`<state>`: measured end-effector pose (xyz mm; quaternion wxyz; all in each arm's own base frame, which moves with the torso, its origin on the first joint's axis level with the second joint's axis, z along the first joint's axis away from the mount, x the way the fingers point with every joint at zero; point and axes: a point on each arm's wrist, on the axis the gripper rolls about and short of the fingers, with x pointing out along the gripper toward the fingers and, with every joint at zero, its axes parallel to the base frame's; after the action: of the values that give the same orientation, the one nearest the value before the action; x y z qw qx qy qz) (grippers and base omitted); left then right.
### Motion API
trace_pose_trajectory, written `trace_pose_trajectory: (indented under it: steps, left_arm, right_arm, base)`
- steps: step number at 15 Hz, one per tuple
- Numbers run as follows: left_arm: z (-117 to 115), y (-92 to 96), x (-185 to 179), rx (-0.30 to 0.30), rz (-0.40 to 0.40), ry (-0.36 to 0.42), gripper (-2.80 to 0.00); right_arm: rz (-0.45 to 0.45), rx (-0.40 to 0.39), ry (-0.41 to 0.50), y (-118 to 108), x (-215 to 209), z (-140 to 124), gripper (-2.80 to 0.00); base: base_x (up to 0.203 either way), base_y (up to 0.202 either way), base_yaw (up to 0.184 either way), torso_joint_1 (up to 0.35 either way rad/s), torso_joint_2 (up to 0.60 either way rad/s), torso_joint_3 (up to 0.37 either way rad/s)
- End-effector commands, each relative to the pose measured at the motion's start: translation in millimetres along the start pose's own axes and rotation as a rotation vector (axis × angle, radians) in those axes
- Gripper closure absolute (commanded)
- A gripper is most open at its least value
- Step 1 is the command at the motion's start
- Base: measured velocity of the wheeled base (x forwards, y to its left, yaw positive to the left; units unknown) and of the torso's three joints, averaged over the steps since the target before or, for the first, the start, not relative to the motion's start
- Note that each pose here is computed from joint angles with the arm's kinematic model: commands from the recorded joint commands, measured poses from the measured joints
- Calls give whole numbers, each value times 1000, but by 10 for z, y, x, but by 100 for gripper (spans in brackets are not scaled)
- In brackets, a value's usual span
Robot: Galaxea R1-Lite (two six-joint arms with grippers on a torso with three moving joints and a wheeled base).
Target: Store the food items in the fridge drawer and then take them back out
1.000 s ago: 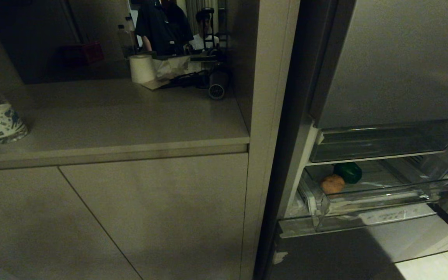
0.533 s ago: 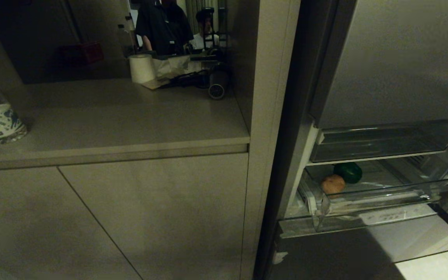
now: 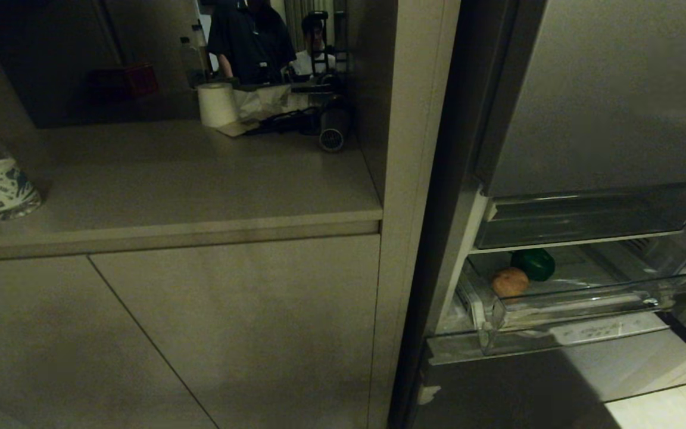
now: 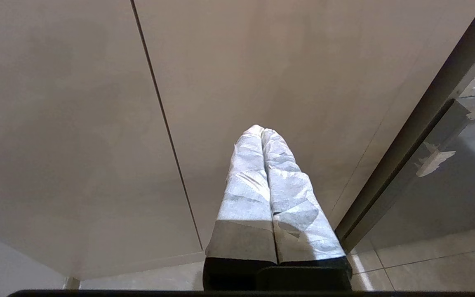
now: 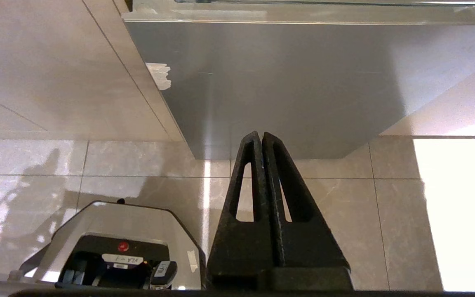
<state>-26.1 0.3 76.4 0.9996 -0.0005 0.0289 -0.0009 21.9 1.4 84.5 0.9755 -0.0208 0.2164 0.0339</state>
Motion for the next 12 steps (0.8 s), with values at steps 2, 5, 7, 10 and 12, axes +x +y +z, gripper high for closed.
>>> trace_pose_trajectory:
  steps: [2, 5, 7, 10, 12]
  left_arm:
    - [0, 0, 0, 0, 0, 0, 0]
    - [0, 0, 0, 0, 0, 0, 0]
    - [0, 0, 0, 0, 0, 0, 0]
    - [0, 0, 0, 0, 1, 0, 0]
    - [0, 0, 0, 0, 0, 0, 0]
  right_arm:
    - [9, -12, 13, 4, -1, -98, 0]
    - [23, -31, -24, 6, 17, -8, 0]
    - [24, -31, -41, 5, 104, 215, 0]
    - [37, -31, 45, 10, 402, 631, 0]
    - [43, -28, 101, 15, 673, 884, 0]
  base:
    - [0, 0, 0, 0, 0, 0]
    - [0, 0, 0, 0, 0, 0]
    - [0, 0, 0, 0, 0, 0]
    - [0, 0, 0, 0, 0, 0]
    - [0, 0, 0, 0, 0, 0]
